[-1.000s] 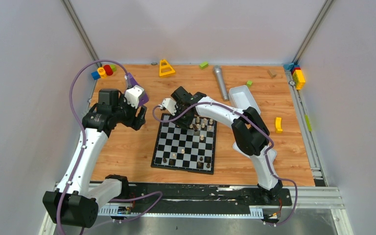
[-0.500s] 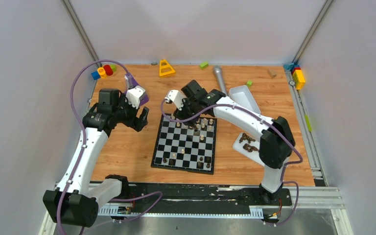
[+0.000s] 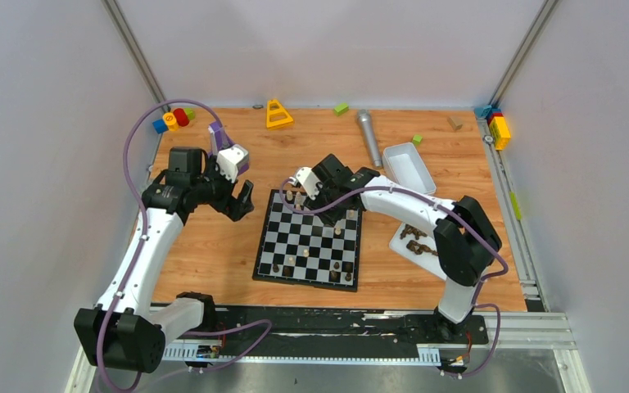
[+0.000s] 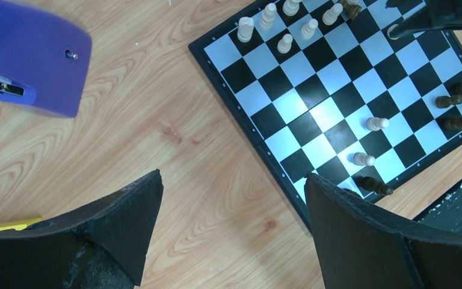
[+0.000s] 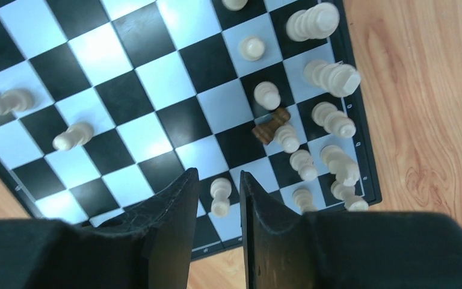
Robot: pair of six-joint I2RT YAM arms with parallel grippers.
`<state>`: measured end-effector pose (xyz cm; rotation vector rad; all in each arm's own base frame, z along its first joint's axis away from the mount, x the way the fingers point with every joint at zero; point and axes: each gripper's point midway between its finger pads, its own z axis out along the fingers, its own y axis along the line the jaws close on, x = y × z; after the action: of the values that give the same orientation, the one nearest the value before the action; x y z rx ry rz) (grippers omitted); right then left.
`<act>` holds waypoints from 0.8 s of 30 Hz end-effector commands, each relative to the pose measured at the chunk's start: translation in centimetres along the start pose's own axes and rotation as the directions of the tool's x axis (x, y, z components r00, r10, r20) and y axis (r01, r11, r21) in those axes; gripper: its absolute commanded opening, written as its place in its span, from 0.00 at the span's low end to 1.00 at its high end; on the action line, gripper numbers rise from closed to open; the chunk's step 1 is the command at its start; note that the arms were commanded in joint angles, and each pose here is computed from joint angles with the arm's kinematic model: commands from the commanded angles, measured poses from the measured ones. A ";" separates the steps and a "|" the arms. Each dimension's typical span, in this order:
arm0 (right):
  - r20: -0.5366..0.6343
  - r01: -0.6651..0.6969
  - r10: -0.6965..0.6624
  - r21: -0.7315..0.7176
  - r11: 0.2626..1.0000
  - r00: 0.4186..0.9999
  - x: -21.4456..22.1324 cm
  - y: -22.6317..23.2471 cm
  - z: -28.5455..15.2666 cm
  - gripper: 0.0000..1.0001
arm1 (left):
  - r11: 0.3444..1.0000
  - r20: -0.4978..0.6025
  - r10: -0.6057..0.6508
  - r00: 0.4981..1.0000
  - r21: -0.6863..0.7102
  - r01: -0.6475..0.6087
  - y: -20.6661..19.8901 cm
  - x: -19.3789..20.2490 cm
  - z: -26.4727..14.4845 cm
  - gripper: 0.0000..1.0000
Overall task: Set up the chess pieces on the board
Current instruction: Pick up the chess piece from the chessboard.
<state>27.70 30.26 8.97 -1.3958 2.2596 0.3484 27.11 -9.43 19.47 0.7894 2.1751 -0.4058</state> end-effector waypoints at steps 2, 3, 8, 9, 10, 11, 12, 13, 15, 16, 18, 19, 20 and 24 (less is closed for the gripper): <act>0.064 -0.064 0.057 0.107 0.992 0.996 -1.7 -2.3 1.7 0.33 | 1.000 0.035 0.027 0.999 0.009 -0.027 0.1 -0.5 0.1 0.95; 0.060 -0.065 0.059 0.111 0.992 0.996 -1.7 -2.4 2.0 0.34 | 1.000 0.034 0.027 0.999 0.008 -0.027 0.1 -0.5 0.1 0.95; 0.046 -0.066 0.060 0.137 0.988 0.997 -1.7 -3.1 3.2 0.36 | 1.000 0.025 0.027 0.999 0.007 -0.027 0.1 -0.2 0.2 0.95; 0.044 -0.065 0.059 0.140 0.988 0.997 -1.7 -3.2 3.4 0.36 | 1.000 0.024 0.026 0.999 0.007 -0.026 0.1 -0.2 0.2 0.95; 0.043 -0.064 0.058 0.141 0.988 0.997 -1.8 -3.3 3.5 0.36 | 1.000 0.023 0.026 0.999 0.007 -0.027 0.1 -0.1 0.2 0.95; 0.046 -0.061 0.055 0.142 0.988 0.997 -1.9 -3.3 3.6 0.36 | 1.000 0.022 0.028 0.999 0.006 -0.028 0.1 -0.1 0.2 0.95; 0.043 -0.060 0.053 0.159 0.985 0.998 -1.9 -3.7 3.7 0.36 | 1.000 0.020 0.027 0.999 0.008 -0.027 0.1 0.0 0.2 0.95; 0.038 -0.058 0.052 0.177 0.983 0.998 -1.8 -4.0 3.7 0.36 | 1.000 0.020 0.027 0.999 0.007 -0.027 0.1 0.0 0.2 0.95; 0.038 -0.052 0.046 0.184 0.982 0.998 -2.0 -4.2 3.8 0.36 | 1.000 0.020 0.029 0.999 0.007 -0.029 0.1 0.0 0.2 0.95; 0.037 -0.051 0.044 0.187 0.981 0.998 -2.0 -4.2 3.9 0.36 | 1.000 0.020 0.029 0.999 0.007 -0.029 0.1 0.0 0.2 0.95; 0.033 -0.048 0.042 0.194 0.980 0.999 -1.9 -4.4 3.9 0.36 | 1.000 0.020 0.030 0.999 0.008 -0.030 0.1 0.0 0.2 0.95; 0.033 -0.046 0.040 0.196 0.980 0.999 -2.0 -4.5 3.9 0.36 | 1.000 0.019 0.029 0.999 0.008 -0.030 0.1 0.0 0.2 0.95; 0.032 -0.046 0.041 0.197 0.979 0.999 -1.9 -4.5 4.0 0.36 | 1.000 0.018 0.027 0.999 0.009 -0.027 0.1 0.1 0.2 0.95; 0.028 -0.044 0.039 0.199 0.979 0.999 -1.9 -4.6 4.2 0.36 | 1.000 0.016 0.028 0.999 0.013 -0.028 0.0 0.1 0.2 0.95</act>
<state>31.55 30.55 5.26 -1.2861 2.2917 0.1643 26.84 -9.43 18.82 0.8018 2.1856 -0.4109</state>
